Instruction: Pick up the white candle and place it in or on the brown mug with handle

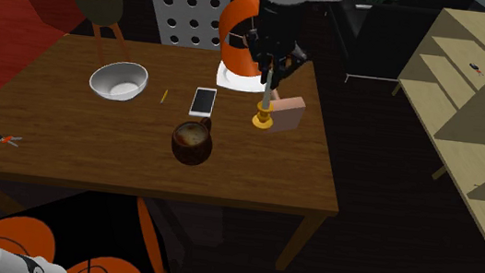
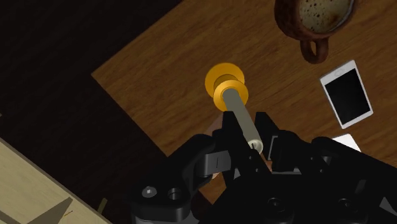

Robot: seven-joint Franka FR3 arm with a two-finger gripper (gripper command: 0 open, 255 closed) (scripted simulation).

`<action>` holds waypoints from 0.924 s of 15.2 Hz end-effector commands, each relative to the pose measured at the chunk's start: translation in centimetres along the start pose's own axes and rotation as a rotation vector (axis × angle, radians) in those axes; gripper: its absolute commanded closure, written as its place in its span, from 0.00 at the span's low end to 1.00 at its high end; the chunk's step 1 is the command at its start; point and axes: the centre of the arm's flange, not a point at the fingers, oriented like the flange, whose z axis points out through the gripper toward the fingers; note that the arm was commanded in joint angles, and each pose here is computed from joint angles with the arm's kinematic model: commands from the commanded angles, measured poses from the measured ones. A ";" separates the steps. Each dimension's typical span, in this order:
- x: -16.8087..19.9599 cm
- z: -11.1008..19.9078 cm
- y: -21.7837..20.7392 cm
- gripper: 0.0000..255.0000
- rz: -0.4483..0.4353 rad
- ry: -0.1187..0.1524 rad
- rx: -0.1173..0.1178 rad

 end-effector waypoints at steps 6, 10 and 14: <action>-3.8 -1.8 -8.0 1.00 0.001 -0.001 0.000; -5.9 -2.8 -12.7 1.00 0.001 -0.001 0.000; -7.9 -3.9 -17.3 1.00 0.001 -0.001 0.000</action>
